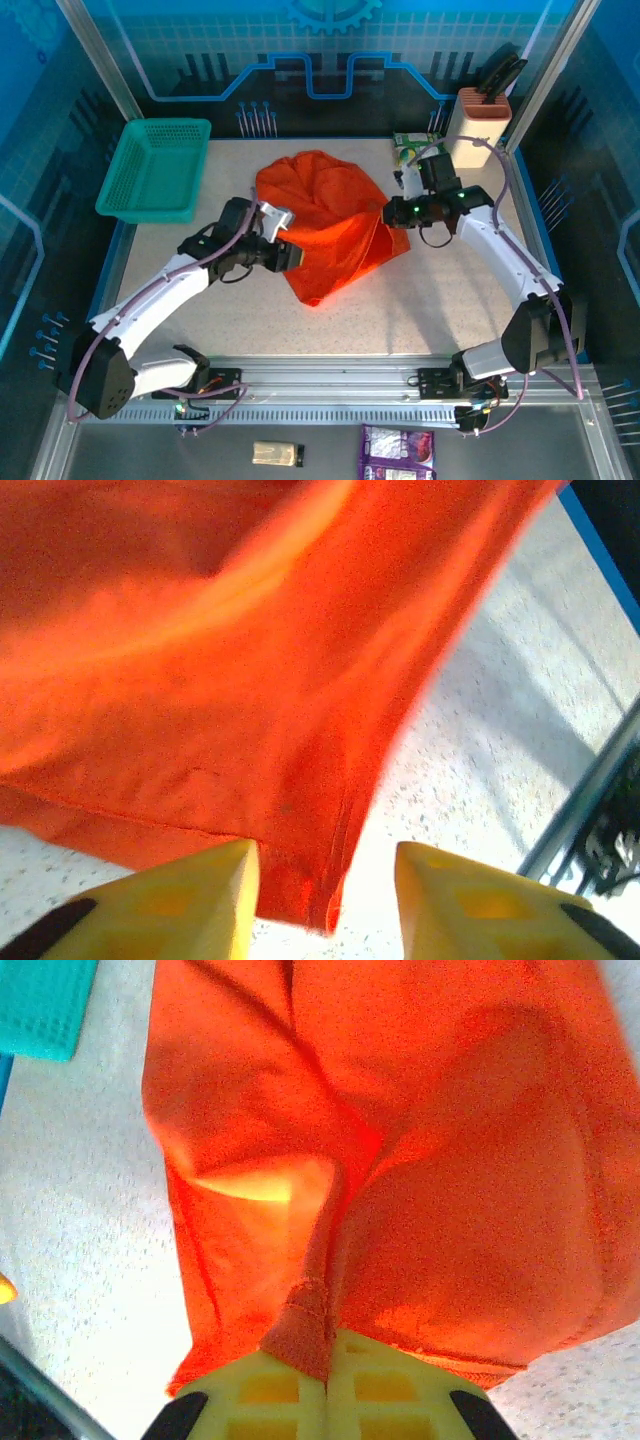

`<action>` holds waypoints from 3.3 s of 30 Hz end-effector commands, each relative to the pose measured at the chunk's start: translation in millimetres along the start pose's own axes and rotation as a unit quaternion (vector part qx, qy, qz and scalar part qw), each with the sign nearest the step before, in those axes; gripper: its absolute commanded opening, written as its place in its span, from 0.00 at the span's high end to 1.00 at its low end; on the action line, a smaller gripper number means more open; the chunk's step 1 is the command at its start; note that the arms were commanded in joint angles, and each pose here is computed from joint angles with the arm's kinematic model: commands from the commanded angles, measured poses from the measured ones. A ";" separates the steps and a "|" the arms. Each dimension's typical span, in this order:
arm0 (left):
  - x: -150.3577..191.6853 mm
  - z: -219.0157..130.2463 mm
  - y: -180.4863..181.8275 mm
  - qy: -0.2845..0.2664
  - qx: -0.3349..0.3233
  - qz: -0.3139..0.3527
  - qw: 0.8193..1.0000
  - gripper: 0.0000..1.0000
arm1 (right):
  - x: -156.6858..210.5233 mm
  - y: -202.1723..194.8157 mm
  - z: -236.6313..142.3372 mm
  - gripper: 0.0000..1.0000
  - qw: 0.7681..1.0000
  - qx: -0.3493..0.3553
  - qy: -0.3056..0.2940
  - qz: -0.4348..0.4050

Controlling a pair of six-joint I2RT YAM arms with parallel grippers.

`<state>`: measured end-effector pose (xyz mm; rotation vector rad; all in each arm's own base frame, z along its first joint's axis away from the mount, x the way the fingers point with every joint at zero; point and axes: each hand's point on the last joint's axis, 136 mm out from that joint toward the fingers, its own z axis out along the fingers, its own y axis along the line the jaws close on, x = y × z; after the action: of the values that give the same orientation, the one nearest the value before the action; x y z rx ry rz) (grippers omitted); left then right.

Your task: Fold the inside-out t-shirt

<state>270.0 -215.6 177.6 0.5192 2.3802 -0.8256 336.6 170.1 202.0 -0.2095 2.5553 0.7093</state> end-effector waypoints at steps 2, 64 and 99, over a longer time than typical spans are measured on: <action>-32.8 4.1 -31.4 -0.029 -0.005 0.071 0.997 0.40 | 15.2 23.3 8.5 1.00 0.999 -0.024 0.023 -0.012; -124.3 54.0 -37.9 0.022 0.048 -0.067 0.996 1.00 | 92.2 33.4 12.4 0.74 0.992 -0.023 -0.091 -0.089; -114.2 6.9 -53.6 0.030 0.044 -0.043 0.998 1.00 | 122.8 111.3 159.9 1.00 0.879 -0.106 -0.160 -0.437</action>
<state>332.2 -283.0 244.6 0.4563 2.5017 -0.9739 277.9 325.9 64.0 -1.0151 1.8894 0.5132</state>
